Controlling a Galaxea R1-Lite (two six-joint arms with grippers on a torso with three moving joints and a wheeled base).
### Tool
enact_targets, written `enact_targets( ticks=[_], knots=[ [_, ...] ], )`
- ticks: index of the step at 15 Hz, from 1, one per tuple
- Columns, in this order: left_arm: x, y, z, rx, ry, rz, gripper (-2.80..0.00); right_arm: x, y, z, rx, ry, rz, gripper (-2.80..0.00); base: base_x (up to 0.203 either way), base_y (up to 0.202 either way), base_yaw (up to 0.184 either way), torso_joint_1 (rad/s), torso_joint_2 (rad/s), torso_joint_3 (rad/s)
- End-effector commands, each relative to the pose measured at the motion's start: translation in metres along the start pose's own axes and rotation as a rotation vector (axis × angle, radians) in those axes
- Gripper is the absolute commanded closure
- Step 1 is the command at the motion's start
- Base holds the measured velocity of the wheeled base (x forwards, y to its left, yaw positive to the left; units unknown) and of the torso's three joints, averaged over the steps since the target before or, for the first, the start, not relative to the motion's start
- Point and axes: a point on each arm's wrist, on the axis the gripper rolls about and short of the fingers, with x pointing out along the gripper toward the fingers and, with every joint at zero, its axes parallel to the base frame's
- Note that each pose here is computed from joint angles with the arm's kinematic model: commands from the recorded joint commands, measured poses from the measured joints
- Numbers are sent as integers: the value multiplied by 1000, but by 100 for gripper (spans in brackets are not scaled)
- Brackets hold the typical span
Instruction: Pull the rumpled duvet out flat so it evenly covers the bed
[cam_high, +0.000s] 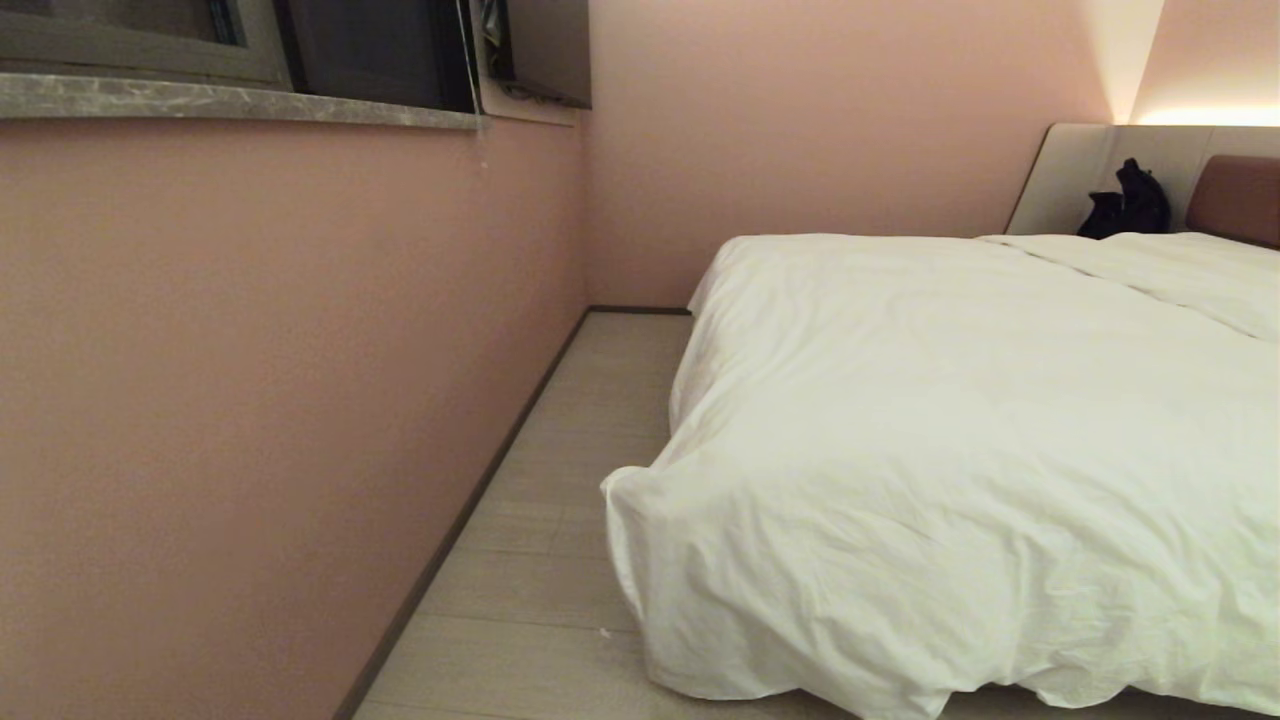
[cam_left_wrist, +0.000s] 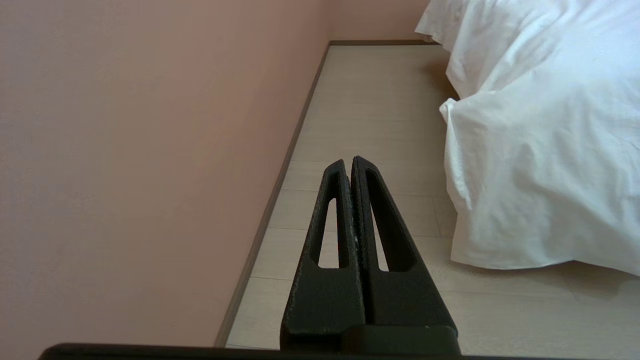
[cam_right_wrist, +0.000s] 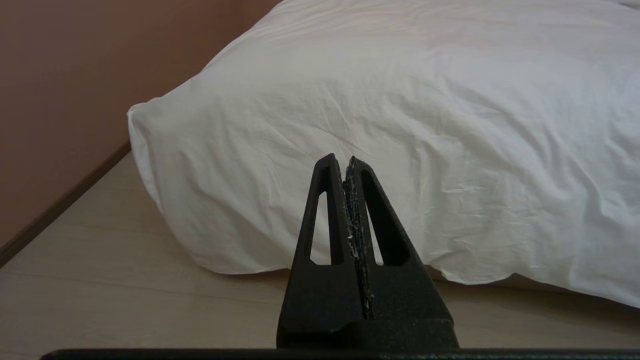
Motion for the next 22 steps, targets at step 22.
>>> enact_targets(
  ticks=[22],
  knots=[
    [0, 0, 0, -9, -1, 3, 0, 0, 0, 0, 0, 1, 1, 0, 0, 0, 0, 0, 0, 0]
  ],
)
